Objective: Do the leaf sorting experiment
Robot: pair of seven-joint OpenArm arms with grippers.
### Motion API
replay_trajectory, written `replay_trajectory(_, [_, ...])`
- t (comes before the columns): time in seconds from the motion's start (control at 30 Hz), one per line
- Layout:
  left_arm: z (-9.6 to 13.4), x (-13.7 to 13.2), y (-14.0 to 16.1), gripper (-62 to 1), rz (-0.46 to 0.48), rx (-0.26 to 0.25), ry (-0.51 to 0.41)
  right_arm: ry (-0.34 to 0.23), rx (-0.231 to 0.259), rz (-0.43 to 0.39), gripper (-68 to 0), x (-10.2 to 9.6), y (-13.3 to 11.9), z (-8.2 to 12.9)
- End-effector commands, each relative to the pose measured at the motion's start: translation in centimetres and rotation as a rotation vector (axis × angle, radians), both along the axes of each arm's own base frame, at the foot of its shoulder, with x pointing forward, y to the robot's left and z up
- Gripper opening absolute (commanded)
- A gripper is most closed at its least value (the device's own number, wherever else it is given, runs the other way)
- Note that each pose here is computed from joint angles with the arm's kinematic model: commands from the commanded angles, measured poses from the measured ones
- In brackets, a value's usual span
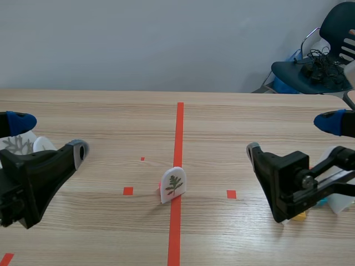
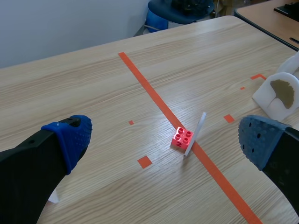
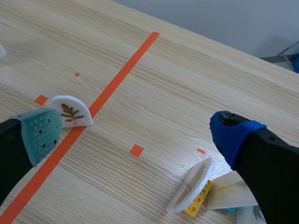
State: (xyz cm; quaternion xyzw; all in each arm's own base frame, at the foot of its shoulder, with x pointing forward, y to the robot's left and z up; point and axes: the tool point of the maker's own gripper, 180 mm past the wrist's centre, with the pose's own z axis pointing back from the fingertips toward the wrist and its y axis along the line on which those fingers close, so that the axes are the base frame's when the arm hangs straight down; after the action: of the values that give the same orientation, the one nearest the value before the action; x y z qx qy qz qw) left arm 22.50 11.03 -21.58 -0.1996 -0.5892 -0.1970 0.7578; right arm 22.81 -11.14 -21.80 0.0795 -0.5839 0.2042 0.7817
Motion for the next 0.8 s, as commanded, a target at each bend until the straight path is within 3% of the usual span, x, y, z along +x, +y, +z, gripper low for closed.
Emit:
replay_trajectory(0.0, [0.0,-0.1,-0.5,1.4,-0.012,0.001,-0.006,-0.047,0.015,0.004,0.4,0.4,0.2,1.3])
replay_trajectory(0.1, [-1.0,-0.4,-1.6,1.4,-0.052,0.045,0.001,-0.047,0.015,0.004,0.4,0.4,0.2,1.3])
replay_trajectory(0.27, [-3.0,0.1,-3.0,1.4,-0.095,0.042,0.021,-0.046,0.015,0.004,0.4,0.4,0.2,1.3])
replay_trajectory(0.37, [-5.2,0.5,-3.8,1.4,-0.13,0.078,0.039,-0.046,0.015,0.004,0.4,0.4,0.2,1.3])
replay_trajectory(0.63, [-10.6,2.0,-6.3,1.4,-0.213,0.102,0.04,-0.046,0.014,0.003,0.4,0.4,0.2,1.3])
replay_trajectory(0.77, [-13.0,2.5,-8.2,1.4,-0.254,0.086,0.046,-0.045,0.014,0.003,0.4,0.4,0.2,1.3])
